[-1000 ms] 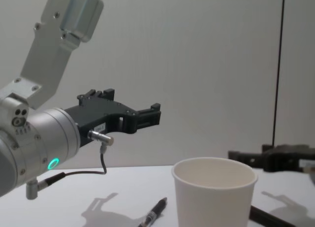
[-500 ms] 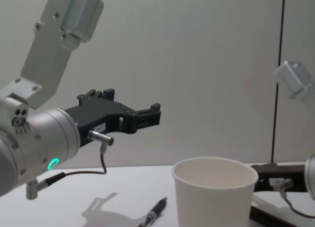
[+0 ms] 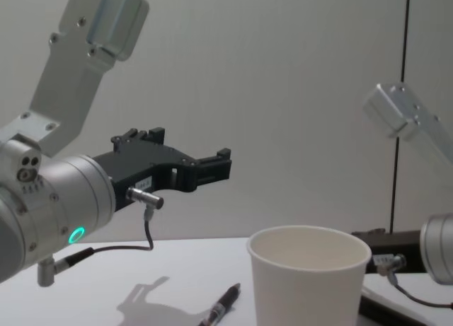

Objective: Place the pen into the pen holder.

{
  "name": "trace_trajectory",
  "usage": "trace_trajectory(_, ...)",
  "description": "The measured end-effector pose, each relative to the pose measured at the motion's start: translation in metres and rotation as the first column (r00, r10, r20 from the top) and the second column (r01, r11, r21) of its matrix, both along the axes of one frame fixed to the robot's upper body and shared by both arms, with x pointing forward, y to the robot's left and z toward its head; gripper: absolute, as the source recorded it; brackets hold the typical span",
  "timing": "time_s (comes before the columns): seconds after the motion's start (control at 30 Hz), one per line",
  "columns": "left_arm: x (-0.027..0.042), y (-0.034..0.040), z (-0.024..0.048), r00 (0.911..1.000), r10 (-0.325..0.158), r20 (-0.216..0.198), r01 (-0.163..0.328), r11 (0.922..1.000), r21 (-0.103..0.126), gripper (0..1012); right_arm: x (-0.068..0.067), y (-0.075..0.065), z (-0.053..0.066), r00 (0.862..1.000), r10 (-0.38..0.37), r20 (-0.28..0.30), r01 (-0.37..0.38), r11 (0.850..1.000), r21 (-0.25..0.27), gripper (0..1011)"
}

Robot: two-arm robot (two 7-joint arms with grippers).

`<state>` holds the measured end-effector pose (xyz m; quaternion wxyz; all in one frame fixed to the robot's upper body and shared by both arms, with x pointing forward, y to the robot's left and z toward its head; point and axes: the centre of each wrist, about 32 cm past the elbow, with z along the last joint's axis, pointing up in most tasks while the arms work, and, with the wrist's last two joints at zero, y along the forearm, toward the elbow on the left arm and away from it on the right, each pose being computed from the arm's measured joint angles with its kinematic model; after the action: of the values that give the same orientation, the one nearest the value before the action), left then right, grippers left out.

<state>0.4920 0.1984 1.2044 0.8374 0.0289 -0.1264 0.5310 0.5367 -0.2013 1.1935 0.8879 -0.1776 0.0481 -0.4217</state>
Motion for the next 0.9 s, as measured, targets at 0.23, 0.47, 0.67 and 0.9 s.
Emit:
trace_trajectory(0.23, 0.0, 0.0, 0.0, 1.0, 0.0, 0.0, 0.0, 1.0, 0.0, 1004, -0.008, 0.006, 0.005, 1.0, -0.025, -0.007, 0.024, 0.999, -0.022, 1001)
trace_trajectory(0.47, 0.0, 0.0, 0.0, 1.0, 0.0, 0.0, 0.0, 1.0, 0.0, 1004, -0.016, 0.008, 0.007, 0.998, -0.059, -0.024, 0.058, 0.998, -0.034, 1001)
trace_trajectory(0.67, 0.0, 0.0, 0.0, 1.0, 0.0, 0.0, 0.0, 1.0, 0.0, 1004, -0.021, 0.007, 0.007, 0.995, -0.086, -0.043, 0.084, 0.996, -0.035, 1001)
trace_trajectory(0.9, 0.0, 0.0, 0.0, 1.0, 0.0, 0.0, 0.0, 1.0, 0.0, 1004, -0.024, 0.003, 0.004, 0.992, -0.108, -0.064, 0.106, 0.994, -0.038, 1001)
